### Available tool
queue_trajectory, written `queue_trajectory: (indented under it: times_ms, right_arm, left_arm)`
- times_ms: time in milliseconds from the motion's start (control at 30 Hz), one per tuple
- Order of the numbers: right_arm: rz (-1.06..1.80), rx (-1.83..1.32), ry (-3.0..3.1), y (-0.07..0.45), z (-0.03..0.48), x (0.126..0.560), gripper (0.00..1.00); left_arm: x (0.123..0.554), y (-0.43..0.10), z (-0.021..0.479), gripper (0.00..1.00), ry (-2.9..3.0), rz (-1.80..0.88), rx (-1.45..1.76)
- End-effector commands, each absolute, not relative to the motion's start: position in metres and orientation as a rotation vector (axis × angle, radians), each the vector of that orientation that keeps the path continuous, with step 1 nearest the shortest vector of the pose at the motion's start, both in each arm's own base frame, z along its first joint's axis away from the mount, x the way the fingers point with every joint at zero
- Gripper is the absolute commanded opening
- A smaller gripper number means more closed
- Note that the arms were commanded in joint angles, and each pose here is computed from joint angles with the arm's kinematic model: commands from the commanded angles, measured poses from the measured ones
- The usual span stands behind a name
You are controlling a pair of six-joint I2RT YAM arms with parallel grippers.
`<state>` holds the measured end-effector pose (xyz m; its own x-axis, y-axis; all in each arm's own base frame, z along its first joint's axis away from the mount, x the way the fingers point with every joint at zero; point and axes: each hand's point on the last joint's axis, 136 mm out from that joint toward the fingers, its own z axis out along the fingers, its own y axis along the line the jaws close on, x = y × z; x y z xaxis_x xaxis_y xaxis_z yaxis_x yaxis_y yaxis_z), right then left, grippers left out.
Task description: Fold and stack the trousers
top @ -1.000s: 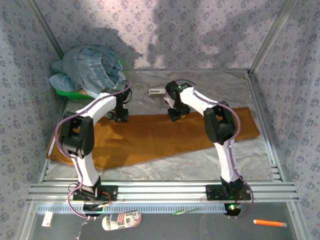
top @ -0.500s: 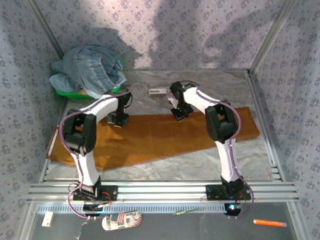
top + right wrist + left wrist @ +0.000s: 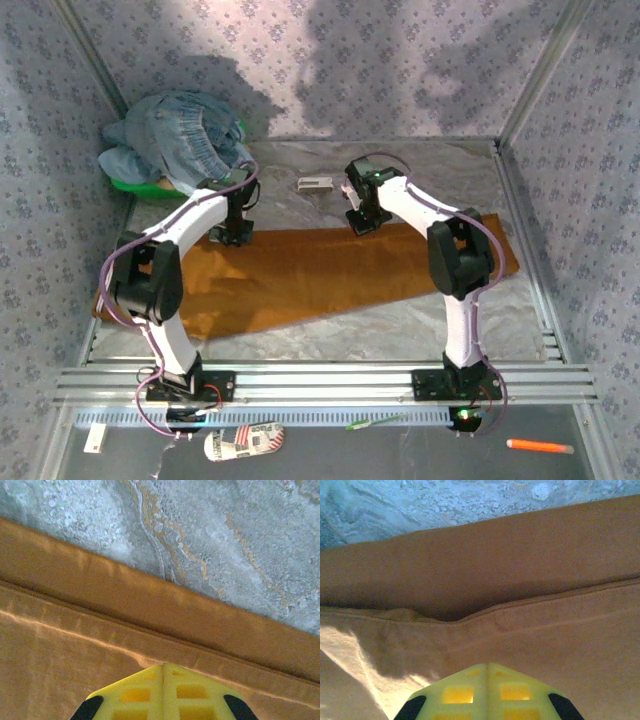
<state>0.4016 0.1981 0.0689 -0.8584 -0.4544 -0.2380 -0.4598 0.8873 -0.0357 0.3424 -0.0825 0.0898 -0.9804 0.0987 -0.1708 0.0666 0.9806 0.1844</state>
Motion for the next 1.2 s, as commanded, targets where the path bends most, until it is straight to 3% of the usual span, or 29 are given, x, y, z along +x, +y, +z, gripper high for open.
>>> queue_trajectory:
  times_ms: [0,67,100,133,233,300,433,533,600,767,900,1167]
  right_arm:
    - [0.009,-0.678,2.835,0.197,0.063,0.397,0.20]
    - [0.016,-0.701,2.844,0.202,0.057,0.392,0.38]
    - [0.020,-0.721,2.844,0.206,0.054,0.389,0.44]
    - [0.013,-0.732,2.846,0.207,0.051,0.387,0.48]
    - [-0.010,-0.741,2.872,0.206,0.039,0.384,0.51]
    - [-0.014,-0.746,2.890,0.205,0.030,0.383,0.51]
    - [-0.027,-0.743,2.911,0.203,0.020,0.383,0.47]
    - [-0.021,-0.741,2.920,0.202,0.018,0.383,0.38]
    - [-0.017,-0.738,2.925,0.201,0.017,0.382,0.26]
    - [-0.020,-0.732,2.916,0.201,0.020,0.381,0.01]
    - [-0.035,-0.713,2.885,0.201,0.027,0.385,0.00]
    - [-0.068,-0.582,2.771,0.194,0.055,0.400,0.00]
  left_arm:
    - [0.338,-0.068,0.094,0.20,2.970,0.383,0.103]
    - [0.333,-0.061,0.087,0.38,2.987,0.438,0.085]
    - [0.330,-0.059,0.083,0.55,2.990,0.441,0.068]
    - [0.329,-0.057,0.081,0.61,2.988,0.441,0.046]
    - [0.325,-0.045,0.073,0.74,2.995,0.453,-0.044]
    - [0.324,-0.038,0.067,0.77,3.004,0.462,-0.085]
    - [0.327,-0.037,0.055,0.62,3.029,0.404,-0.143]
    - [0.330,-0.037,0.050,0.47,3.031,0.390,-0.143]
    - [0.331,-0.036,0.049,0.31,3.036,0.376,-0.152]
    - [0.332,-0.038,0.053,0.16,3.027,0.352,-0.155]
    - [0.332,-0.037,0.057,0.01,3.021,0.358,-0.146]
    - [0.334,-0.039,0.086,0.00,2.961,0.309,-0.169]
